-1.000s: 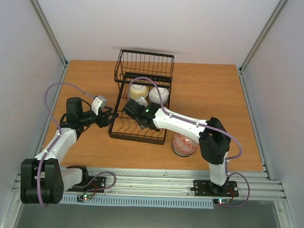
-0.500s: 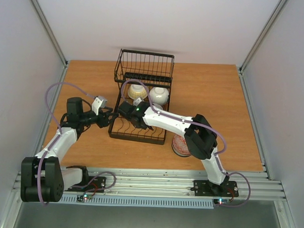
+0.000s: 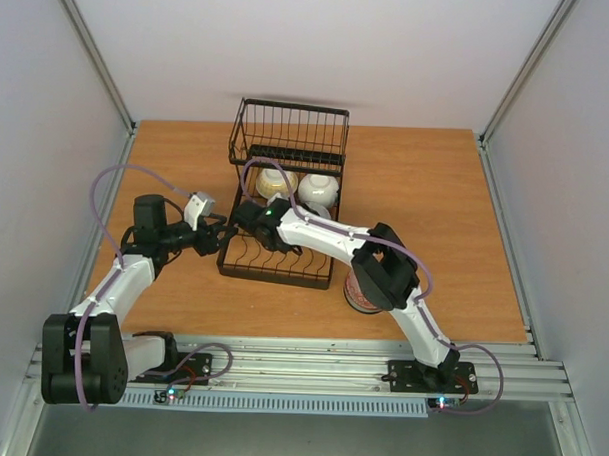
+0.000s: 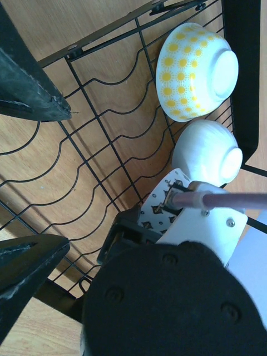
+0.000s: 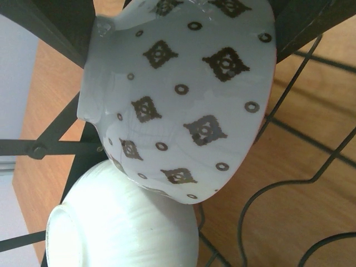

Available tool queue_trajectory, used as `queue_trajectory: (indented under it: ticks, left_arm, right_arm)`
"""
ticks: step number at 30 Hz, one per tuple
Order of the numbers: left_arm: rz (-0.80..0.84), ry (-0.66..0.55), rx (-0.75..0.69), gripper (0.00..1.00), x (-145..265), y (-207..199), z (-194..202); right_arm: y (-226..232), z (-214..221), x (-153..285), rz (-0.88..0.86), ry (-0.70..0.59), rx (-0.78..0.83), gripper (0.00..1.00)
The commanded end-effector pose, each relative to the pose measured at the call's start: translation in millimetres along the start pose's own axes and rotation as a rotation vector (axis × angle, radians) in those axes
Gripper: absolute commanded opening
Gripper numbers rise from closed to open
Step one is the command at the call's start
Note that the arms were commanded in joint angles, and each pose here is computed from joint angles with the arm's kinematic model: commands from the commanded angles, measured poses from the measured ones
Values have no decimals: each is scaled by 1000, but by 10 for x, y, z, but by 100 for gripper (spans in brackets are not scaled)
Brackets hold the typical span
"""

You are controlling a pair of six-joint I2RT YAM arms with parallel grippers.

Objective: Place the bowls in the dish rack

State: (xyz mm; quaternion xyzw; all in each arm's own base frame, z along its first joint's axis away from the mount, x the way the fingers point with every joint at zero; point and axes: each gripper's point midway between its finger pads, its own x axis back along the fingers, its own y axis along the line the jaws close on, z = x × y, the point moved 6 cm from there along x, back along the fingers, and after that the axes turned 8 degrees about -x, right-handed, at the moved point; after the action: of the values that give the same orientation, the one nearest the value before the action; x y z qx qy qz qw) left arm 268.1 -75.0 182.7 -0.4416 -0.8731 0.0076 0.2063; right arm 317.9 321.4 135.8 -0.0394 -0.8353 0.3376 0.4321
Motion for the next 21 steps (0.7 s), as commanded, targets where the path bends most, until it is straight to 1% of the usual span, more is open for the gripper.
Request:
queue_trajectory:
  ticks: [1, 7, 9, 11, 13, 15, 17, 20, 21]
  left_arm:
    - [3, -37, -55, 57, 19, -5, -89]
    - [6, -37, -60, 57, 18, -10, -92]
    - [4, -36, -57, 57, 18, -4, -88]
    - [5, -37, -60, 57, 18, -8, -90]
    - [5, -37, -60, 57, 18, -7, -88]
    - [5, -37, -60, 57, 18, -5, -87]
    - [6, -36, -59, 57, 17, -6, -86]
    - [6, -36, -58, 57, 17, -6, -86]
    - [7, -36, -58, 57, 17, -7, -82]
  right_arm:
    - [-44, -79, -147, 48, 9, -18, 1]
    - [-23, -112, -256, 40, 25, -19, 3]
    - [-3, -112, -272, 35, 29, -15, 7]
    - [19, -105, -282, 21, 35, -14, 14]
    - [49, -95, -294, 1, 41, -17, 25]
    - [75, -80, -298, -16, 45, -16, 41]
    - [77, -78, -299, -19, 45, -21, 54]
    - [78, -71, -298, -16, 43, -25, 69]
    - [85, -65, -300, -18, 42, -25, 78]
